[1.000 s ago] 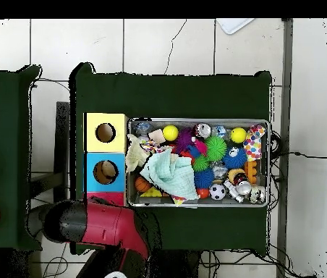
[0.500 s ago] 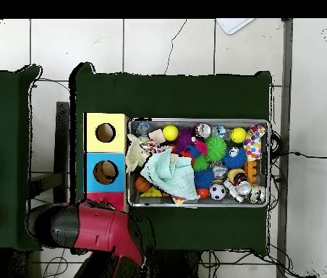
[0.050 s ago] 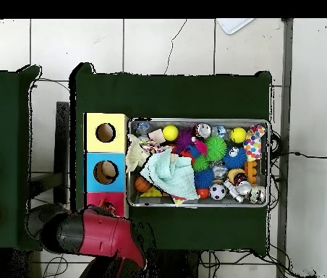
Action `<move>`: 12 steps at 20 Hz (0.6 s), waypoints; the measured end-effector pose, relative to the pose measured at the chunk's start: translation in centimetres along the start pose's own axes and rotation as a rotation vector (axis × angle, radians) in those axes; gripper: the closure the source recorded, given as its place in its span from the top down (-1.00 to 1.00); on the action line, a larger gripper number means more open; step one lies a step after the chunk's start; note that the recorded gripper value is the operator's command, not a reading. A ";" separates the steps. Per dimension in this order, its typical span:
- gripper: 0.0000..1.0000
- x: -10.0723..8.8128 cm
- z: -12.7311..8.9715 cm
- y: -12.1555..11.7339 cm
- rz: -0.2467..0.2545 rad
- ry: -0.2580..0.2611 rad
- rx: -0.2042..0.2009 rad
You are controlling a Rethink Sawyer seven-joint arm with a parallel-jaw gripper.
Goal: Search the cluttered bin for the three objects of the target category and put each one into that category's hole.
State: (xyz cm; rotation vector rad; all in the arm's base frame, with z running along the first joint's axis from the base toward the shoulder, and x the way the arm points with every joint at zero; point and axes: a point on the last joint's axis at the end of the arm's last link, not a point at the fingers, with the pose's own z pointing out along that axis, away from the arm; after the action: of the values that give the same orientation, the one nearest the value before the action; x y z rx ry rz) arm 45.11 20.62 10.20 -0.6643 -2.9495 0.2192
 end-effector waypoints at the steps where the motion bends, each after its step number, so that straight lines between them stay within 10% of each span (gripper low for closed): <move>1: -1.00 -0.1 0.4 -0.1 0.001 -0.011 -0.002; 12: -1.00 -1.1 1.7 -0.1 0.051 -0.005 -0.048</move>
State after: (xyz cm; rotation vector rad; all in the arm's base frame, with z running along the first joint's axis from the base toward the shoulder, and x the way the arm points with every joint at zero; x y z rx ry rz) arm 45.80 19.82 8.45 -0.7468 -2.9532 0.1549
